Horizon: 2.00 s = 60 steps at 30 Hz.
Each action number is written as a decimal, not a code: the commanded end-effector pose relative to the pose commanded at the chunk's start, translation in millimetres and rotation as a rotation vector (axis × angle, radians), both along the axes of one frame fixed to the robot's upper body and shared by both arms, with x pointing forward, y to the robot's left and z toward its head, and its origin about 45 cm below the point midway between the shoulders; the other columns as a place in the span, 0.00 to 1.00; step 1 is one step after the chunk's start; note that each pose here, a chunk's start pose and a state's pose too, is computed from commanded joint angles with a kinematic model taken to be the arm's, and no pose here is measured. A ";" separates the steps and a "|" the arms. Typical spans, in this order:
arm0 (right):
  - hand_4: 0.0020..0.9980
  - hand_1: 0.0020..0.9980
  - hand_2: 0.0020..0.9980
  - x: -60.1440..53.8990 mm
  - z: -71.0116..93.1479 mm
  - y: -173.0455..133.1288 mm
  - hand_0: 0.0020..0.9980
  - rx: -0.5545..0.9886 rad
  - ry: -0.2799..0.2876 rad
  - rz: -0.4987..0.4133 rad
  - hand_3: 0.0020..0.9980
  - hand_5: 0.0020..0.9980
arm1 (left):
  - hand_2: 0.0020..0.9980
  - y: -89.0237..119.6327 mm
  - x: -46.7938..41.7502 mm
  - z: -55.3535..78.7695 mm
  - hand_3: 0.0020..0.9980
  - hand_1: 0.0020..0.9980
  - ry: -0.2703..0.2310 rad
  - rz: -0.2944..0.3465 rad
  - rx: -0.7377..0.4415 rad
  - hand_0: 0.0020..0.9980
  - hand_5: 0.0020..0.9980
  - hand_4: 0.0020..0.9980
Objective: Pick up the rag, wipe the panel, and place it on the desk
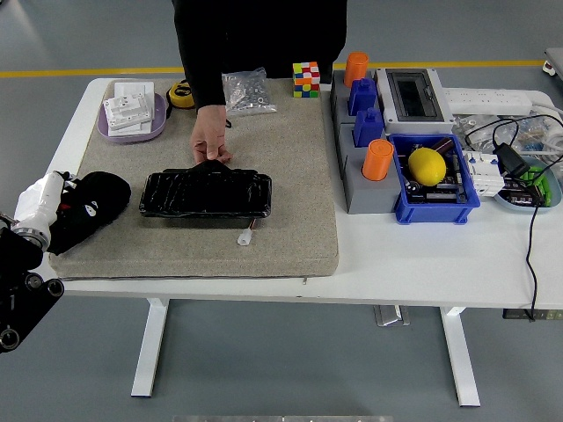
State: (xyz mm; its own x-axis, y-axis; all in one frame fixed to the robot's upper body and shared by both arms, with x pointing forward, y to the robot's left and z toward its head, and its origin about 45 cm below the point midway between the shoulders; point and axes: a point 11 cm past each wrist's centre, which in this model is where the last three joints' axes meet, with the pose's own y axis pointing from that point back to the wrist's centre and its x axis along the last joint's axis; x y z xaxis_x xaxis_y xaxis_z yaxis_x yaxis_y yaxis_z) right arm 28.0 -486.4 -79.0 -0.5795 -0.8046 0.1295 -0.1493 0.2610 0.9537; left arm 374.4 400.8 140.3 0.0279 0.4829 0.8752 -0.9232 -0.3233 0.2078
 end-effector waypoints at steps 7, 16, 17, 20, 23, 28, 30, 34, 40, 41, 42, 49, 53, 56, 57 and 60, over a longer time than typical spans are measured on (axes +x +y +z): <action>1.00 0.62 0.69 -1.2 0.3 -0.8 0.73 -0.001 0.005 0.003 0.61 0.56 | 0.46 0.7 -1.5 -0.8 0.38 0.20 0.003 0.001 0.006 0.32 0.00 0.10; 1.00 0.62 0.69 -2.7 0.0 -0.4 0.73 -0.001 0.009 0.005 0.61 0.56 | 0.44 -1.0 -3.3 -3.7 0.34 0.17 0.006 0.004 -0.006 0.29 0.00 0.00; 1.00 0.62 0.69 -2.7 0.0 -0.5 0.73 -0.001 0.010 0.006 0.61 0.56 | 0.44 -0.9 -3.8 -4.2 0.34 0.17 0.005 0.007 -0.014 0.29 0.00 0.00; 1.00 0.62 0.69 -3.1 0.0 -0.6 0.73 -0.001 0.012 0.007 0.61 0.56 | 0.44 -1.2 -4.2 -2.4 0.34 0.17 -0.003 0.011 -0.024 0.29 0.00 0.00; 1.00 0.62 0.69 -4.3 -0.2 -0.4 0.73 0.000 0.014 0.008 0.61 0.56 | 0.44 -2.3 -2.9 3.5 0.34 0.17 -0.025 0.010 -0.033 0.29 0.00 0.00; 1.00 0.62 0.69 -4.2 -0.3 -0.5 0.73 0.000 0.015 0.010 0.61 0.56 | 0.44 -6.1 1.8 16.4 0.34 0.16 -0.062 0.005 -0.050 0.28 0.00 0.00; 1.00 0.62 0.69 -3.8 -0.2 -0.6 0.73 -0.001 0.014 0.011 0.61 0.56 | 0.44 -9.6 3.2 21.1 0.34 0.16 -0.075 -0.003 -0.056 0.28 0.00 0.00; 1.00 0.62 0.69 -3.8 -0.4 -0.4 0.73 0.001 0.015 0.012 0.61 0.56 | 0.44 -19.4 5.2 28.0 0.34 0.16 -0.099 -0.018 -0.073 0.28 0.00 0.00; 1.00 0.61 0.69 -4.7 -0.3 -1.0 0.73 0.002 0.015 0.010 0.61 0.56 | 0.44 -38.2 7.5 32.7 0.34 0.16 -0.121 -0.045 -0.102 0.28 0.00 0.00; 1.00 0.61 0.69 -4.7 -0.3 -1.1 0.73 0.002 0.015 0.010 0.61 0.56 | 0.44 -41.3 8.2 32.9 0.34 0.16 -0.121 -0.052 -0.102 0.28 0.00 0.00; 1.00 0.61 0.69 -4.5 -0.2 -1.3 0.73 0.002 0.015 0.009 0.61 0.56 | 0.44 -43.8 8.9 32.9 0.34 0.16 -0.121 -0.057 -0.105 0.28 0.00 0.00; 1.00 0.61 0.69 -3.7 -0.1 -1.7 0.73 0.003 0.011 0.006 0.61 0.56 | 0.45 -57.1 11.7 30.8 0.34 0.16 -0.114 -0.082 -0.109 0.28 0.00 0.00; 1.00 0.61 0.69 -3.7 0.2 -2.4 0.73 0.003 0.010 0.005 0.61 0.56 | 0.44 -64.8 12.2 29.2 0.34 0.16 -0.105 -0.103 -0.104 0.27 0.00 0.00; 1.00 0.61 0.69 -3.6 0.2 -2.5 0.73 0.004 0.009 0.005 0.61 0.56 | 0.44 -72.2 12.7 28.8 0.34 0.16 -0.102 -0.123 -0.100 0.27 0.00 0.00; 1.00 0.61 0.69 -3.5 0.2 -2.5 0.73 0.004 0.009 0.005 0.61 0.56 | 0.45 -74.6 12.8 28.6 0.34 0.16 -0.101 -0.130 -0.100 0.27 0.00 0.00; 1.00 0.61 0.69 -3.0 0.3 -2.7 0.73 0.004 0.008 0.006 0.61 0.56 | 0.45 -82.5 13.2 28.1 0.34 0.16 -0.094 -0.156 -0.091 0.27 0.00 0.00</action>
